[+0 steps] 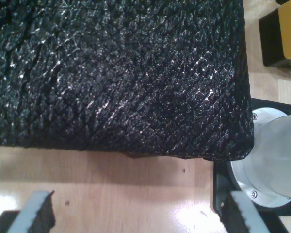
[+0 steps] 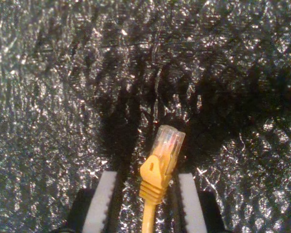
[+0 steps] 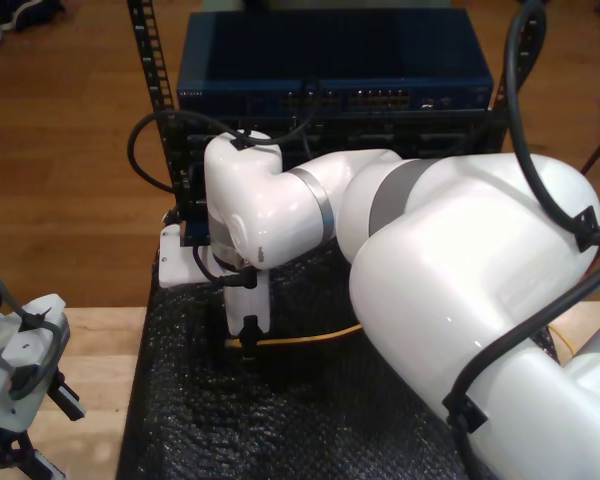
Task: Grab the cable and plug it in
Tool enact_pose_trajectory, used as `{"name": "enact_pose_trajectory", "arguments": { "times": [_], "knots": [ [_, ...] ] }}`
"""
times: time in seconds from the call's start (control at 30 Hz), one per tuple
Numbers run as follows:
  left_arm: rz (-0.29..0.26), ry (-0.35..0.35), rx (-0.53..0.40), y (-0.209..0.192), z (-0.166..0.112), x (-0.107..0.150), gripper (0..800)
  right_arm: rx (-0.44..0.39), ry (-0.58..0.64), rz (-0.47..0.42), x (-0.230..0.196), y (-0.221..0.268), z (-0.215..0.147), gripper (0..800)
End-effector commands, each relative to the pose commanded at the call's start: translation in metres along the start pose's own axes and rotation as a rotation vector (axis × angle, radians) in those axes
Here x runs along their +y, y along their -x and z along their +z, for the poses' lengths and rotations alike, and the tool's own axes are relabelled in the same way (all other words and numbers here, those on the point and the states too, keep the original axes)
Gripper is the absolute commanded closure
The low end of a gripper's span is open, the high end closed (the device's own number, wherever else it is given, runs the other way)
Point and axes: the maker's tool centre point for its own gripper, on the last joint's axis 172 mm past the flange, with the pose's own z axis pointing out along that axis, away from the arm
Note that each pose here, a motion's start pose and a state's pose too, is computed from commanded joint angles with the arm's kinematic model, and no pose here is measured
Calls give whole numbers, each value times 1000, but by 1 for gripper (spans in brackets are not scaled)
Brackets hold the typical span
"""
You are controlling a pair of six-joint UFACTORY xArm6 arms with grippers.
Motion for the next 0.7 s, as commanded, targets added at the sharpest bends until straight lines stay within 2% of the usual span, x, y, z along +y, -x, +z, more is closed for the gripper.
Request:
{"name": "enact_pose_trajectory", "arguments": {
  "times": [0.13,0.5,0.7],
  "knots": [
    [0,0,0,0,0,0,0,-10,7,-6,2,2,2,539],
    [0,0,0,0,0,0,0,-7,23,-9,7,1,3,639],
    [0,0,0,0,0,0,0,-9,28,-11,8,1,2,767]
  ]
}}
